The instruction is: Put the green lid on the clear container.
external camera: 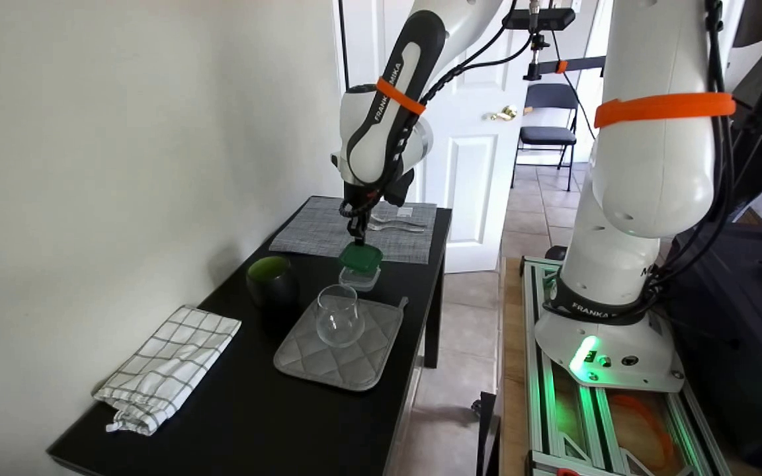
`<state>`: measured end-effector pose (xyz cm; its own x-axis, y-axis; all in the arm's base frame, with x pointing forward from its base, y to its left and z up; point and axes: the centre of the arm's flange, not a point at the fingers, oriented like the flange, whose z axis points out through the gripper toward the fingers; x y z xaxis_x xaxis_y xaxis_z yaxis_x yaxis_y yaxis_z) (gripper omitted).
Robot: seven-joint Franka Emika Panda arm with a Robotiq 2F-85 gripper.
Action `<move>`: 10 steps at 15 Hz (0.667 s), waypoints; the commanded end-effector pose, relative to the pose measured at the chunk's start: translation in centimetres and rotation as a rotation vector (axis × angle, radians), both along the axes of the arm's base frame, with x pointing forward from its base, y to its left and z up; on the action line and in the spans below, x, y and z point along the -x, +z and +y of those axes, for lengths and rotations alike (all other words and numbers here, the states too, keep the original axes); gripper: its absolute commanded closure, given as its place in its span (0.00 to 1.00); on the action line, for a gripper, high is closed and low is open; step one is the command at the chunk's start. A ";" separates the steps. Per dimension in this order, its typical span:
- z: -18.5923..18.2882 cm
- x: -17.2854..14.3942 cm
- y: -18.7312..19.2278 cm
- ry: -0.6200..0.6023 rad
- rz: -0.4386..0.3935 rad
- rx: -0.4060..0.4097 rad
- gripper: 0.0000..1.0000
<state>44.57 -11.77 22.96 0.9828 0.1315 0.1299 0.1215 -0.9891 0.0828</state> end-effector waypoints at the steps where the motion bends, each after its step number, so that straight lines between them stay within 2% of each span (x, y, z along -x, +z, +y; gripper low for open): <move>1: 0.5 -1.3 -1.7 0.015 0.029 -0.015 0.99; 10: 0.9 -2.4 -2.9 0.033 0.048 -0.004 0.99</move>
<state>46.19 -10.58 20.66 0.9813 0.1653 0.0981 0.1585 -0.9846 0.0740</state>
